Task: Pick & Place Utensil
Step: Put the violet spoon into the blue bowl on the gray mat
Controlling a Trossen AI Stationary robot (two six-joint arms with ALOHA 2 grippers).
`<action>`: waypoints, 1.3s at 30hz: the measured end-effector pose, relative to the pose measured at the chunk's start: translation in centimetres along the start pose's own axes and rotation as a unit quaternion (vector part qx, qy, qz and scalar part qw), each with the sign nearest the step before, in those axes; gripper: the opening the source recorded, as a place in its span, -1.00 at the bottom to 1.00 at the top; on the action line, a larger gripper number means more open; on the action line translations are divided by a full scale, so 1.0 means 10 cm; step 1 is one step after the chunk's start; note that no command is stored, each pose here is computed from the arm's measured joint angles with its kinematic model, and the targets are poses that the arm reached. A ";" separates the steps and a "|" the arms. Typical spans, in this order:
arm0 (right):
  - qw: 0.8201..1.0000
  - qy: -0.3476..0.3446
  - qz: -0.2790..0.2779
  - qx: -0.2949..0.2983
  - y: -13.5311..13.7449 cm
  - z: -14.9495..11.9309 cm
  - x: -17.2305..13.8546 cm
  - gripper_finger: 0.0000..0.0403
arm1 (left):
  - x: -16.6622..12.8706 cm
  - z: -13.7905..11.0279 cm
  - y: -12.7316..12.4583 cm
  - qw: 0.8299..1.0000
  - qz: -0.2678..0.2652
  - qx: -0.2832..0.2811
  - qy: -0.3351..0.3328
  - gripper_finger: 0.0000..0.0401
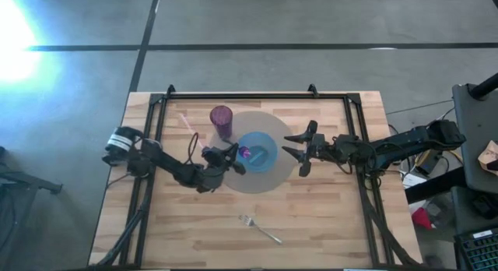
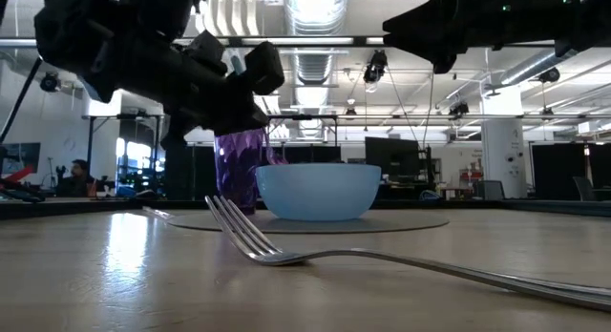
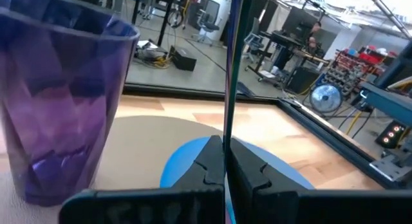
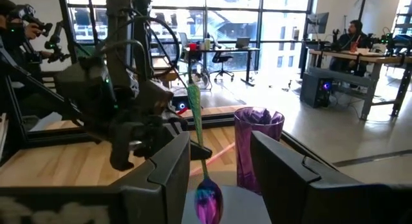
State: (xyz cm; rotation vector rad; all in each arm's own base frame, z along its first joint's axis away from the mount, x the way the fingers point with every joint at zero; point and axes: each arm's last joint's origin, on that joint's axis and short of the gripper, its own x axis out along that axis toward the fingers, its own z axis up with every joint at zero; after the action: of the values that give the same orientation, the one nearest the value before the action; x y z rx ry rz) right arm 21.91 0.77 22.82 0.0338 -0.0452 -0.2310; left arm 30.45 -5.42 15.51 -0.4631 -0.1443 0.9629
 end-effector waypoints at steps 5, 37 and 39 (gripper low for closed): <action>1.000 0.000 0.000 0.000 0.00 0.00 0.00 -0.21 | 0.04 -0.13 0.06 1.000 0.009 -0.027 0.005 -1.00; 1.000 0.007 0.000 -0.004 0.00 -0.01 0.00 -0.24 | 0.11 -0.31 0.07 0.998 0.022 -0.052 0.007 -1.00; 1.000 0.007 0.000 -0.004 0.00 -0.01 0.00 -0.24 | 0.11 -0.31 0.07 0.999 0.022 -0.046 0.010 -1.00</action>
State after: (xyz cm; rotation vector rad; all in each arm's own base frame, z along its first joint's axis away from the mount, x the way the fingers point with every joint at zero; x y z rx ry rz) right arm 21.93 0.78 22.67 0.0275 -0.0298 -0.2313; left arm 31.58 -5.17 12.33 -0.5624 -0.1624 0.9982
